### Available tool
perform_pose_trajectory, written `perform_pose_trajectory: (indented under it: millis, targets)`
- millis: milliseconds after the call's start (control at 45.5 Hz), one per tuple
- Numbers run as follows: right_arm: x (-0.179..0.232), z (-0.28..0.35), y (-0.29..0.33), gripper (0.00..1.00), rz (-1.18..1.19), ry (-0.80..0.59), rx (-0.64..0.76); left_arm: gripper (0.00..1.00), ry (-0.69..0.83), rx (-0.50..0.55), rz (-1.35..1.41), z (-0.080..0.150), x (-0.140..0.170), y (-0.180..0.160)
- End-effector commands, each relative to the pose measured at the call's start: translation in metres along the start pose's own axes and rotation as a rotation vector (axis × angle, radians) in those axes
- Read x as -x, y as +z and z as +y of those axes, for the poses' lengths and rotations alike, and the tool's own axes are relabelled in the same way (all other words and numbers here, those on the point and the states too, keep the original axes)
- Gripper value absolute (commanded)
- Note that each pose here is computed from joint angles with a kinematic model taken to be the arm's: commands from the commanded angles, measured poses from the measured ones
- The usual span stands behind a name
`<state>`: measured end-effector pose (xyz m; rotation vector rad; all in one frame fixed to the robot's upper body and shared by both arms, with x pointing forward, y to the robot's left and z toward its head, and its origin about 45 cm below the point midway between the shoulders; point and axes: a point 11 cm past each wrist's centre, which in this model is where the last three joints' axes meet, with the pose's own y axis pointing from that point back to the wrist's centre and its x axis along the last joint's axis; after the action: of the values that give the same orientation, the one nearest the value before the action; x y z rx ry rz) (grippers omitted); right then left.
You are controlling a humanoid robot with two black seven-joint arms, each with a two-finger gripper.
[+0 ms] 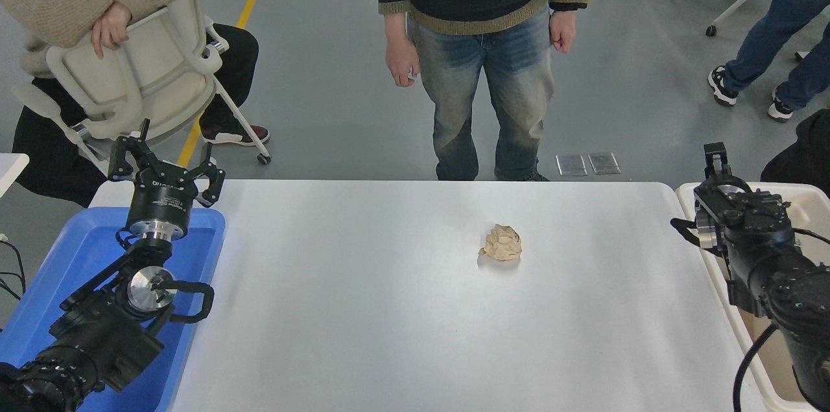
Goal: Pick up paper ball place in dustbin
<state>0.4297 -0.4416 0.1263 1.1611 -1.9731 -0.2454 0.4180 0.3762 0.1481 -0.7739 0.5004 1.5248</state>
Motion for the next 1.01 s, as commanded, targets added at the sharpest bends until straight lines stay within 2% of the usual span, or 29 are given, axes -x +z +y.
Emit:
perform_pose_trajectory:
  millis: [0, 989]
  targets:
    - [0.0014, 0.0004, -0.0008, 1.00, 0.001, -0.002, -0.002, 0.99, 0.000, -0.001, 0.001, 0.0001, 0.0004, -0.0007]
    - [-0.0050, -0.0011, -0.0007, 1.00, -0.009, 0.003, 0.001, 0.99, 0.000, -0.001, 0.001, 0.0001, 0.0004, -0.0007]
